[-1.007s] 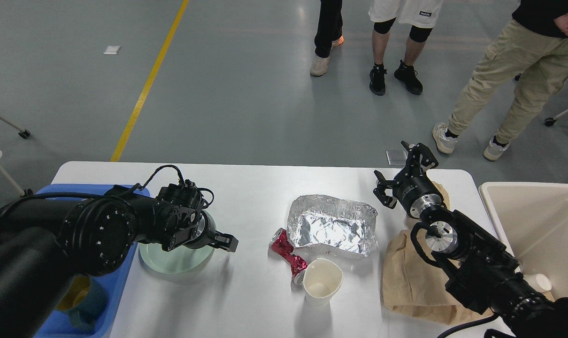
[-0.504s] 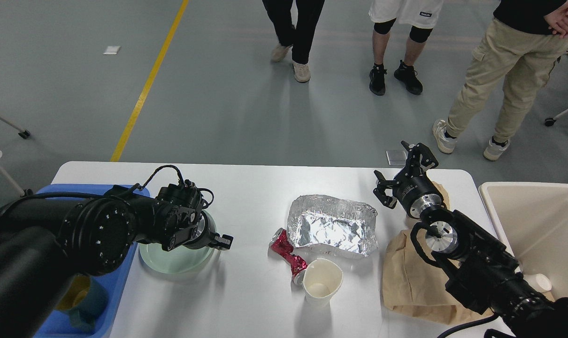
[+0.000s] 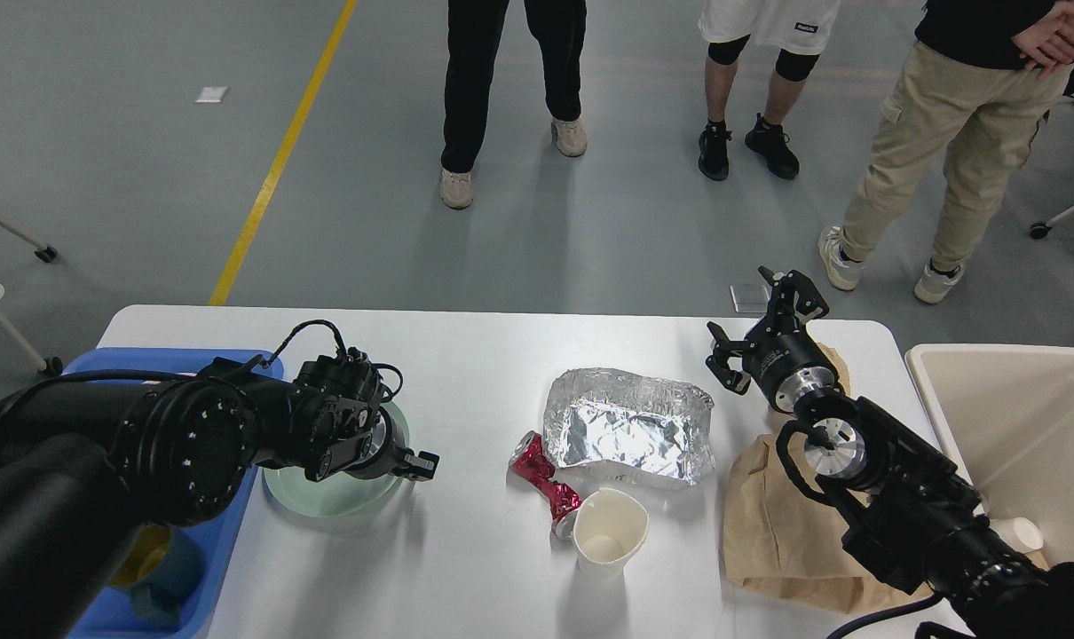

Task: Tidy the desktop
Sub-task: 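Lower the left gripper onto the green plate rim and grasp it, then lift the green plate and lay it on the pink plate in the tray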

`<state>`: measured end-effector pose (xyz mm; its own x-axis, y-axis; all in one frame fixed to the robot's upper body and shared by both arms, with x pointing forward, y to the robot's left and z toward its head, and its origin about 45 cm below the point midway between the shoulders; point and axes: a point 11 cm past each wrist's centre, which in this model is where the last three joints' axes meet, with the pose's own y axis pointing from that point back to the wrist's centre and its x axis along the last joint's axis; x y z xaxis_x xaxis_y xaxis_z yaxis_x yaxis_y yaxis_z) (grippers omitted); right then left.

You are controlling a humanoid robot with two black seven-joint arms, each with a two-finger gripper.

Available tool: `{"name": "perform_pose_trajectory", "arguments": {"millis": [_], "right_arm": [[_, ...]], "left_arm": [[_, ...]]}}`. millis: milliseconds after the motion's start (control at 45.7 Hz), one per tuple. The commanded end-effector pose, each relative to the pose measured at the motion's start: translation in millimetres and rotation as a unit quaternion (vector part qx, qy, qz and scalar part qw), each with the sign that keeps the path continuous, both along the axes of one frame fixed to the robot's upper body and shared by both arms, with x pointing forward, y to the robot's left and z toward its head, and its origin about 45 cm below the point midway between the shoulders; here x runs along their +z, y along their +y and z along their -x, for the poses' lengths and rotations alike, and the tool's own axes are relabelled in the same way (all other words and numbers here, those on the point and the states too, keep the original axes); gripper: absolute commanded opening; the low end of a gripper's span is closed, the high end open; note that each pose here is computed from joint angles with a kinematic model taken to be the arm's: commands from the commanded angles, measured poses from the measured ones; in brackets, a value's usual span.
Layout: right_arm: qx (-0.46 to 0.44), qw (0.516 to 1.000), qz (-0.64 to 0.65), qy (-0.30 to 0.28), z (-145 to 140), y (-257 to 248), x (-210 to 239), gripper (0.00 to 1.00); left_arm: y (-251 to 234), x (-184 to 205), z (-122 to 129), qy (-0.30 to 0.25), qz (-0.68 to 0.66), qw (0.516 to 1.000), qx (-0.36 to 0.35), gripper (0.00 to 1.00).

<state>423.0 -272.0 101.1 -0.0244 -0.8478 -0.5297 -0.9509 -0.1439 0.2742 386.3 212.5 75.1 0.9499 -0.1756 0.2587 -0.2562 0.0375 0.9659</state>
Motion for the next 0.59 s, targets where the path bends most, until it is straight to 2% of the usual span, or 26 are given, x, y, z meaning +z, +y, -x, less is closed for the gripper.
{"name": "perform_pose_trajectory", "arguments": {"millis": [0,131,241,569], "right_arm": [[0.0,1.0,0.0,0.0,0.0,0.0,0.0,1.0],[0.0,1.0,0.0,0.0,0.0,0.0,0.0,1.0],[0.0,1.0,0.0,0.0,0.0,0.0,0.0,1.0],[0.0,1.0,0.0,0.0,0.0,0.0,0.0,1.0]], "left_arm": [[0.2,-0.7,0.9,0.002,0.0,1.0,0.0,0.18],[0.3,-0.8,2.2,0.009,-0.001,1.0,0.001,0.08],[1.3,-0.9,3.4,0.015,-0.003,1.0,0.002,0.05],[0.4,4.8,0.9,0.022,-0.004,1.0,0.003,0.0]]}}
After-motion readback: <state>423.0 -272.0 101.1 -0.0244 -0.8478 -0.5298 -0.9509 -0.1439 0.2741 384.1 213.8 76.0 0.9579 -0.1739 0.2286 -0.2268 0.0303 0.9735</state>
